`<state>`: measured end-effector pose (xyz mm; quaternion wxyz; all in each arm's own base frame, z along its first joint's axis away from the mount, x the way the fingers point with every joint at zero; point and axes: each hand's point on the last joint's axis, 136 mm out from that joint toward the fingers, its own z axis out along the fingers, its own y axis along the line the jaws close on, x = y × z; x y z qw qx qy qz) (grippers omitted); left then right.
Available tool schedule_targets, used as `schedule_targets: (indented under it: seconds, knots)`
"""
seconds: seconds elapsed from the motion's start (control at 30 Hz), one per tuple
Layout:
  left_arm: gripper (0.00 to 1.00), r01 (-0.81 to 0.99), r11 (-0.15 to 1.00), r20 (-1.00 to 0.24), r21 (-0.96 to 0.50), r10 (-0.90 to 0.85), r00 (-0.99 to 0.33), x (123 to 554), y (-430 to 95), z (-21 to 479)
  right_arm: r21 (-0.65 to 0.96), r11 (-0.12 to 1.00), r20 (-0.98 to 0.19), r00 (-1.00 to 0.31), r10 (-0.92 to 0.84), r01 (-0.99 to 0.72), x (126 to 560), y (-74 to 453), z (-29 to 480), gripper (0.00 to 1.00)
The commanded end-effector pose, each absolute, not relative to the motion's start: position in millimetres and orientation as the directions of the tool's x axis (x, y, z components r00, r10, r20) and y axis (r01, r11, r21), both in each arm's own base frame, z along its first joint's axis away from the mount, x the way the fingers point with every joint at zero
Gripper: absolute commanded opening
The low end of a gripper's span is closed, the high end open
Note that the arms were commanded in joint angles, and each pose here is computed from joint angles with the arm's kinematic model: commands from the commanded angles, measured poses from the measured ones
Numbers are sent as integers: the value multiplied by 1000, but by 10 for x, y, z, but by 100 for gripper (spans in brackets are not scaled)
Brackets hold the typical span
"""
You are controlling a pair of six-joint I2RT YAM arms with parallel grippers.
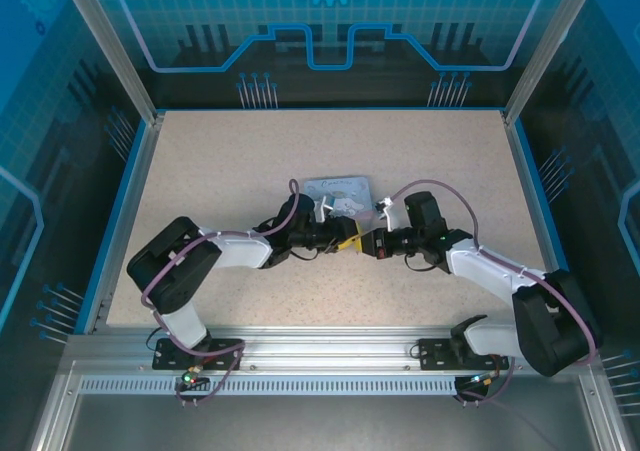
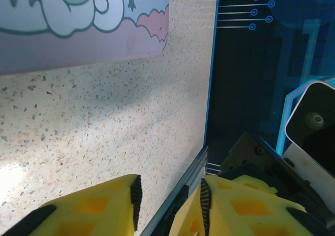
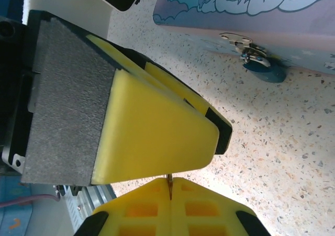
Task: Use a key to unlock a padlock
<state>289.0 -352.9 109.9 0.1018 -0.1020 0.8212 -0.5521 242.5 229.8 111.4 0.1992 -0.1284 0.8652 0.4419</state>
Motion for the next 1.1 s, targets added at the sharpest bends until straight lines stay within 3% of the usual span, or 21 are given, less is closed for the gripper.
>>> schedule_targets:
  seconds: [0.0,0.1,0.2,0.3,0.33,0.4,0.43,0.5,0.6,0.87,1.07]
  knots:
    - [30,-28,339,-66,-940,-260,-963,2897,-3634,1188,727,558,-463,-886,-30,-400,2429,2278,1160,0]
    - [20,-25,334,-65,-942,-257,-964,2898,-3656,1192,727,560,-462,-886,-28,-397,2432,2271,1155,0]
    - [3,-26,332,-64,-943,-255,-965,2897,-3667,1179,728,563,-462,-887,-19,-392,2445,2258,1160,0]
    - [0,-27,329,-63,-944,-260,-964,2897,-3662,1182,731,567,-461,-888,1,-379,2468,2227,1179,0]
    - [0,-21,328,-70,-944,-265,-962,2905,-3655,1200,735,565,-460,-888,10,-374,2474,2212,1198,9]
    - [0,-12,331,-87,-944,-284,-955,2937,-3618,1232,742,564,-465,-884,45,-362,2491,2138,1263,46]
    - [0,-7,333,-97,-943,-292,-951,2957,-3599,1252,745,565,-470,-880,68,-354,2501,2088,1302,56]
    - [0,11,329,-121,-944,-314,-942,3000,-3556,1326,755,571,-475,-869,136,-324,2529,1942,1398,69]
    - [0,46,328,-165,-944,-345,-924,3069,-3494,1461,785,560,-462,-854,241,-266,2569,1765,1511,78]
    - [0,166,312,-302,-935,-461,-835,3284,-3364,1889,882,445,-381,-792,476,-157,2796,1653,1791,77]
    - [0,236,272,-353,-933,-566,-745,3438,-3258,2170,931,328,-331,-748,575,-160,3012,1703,2091,69]
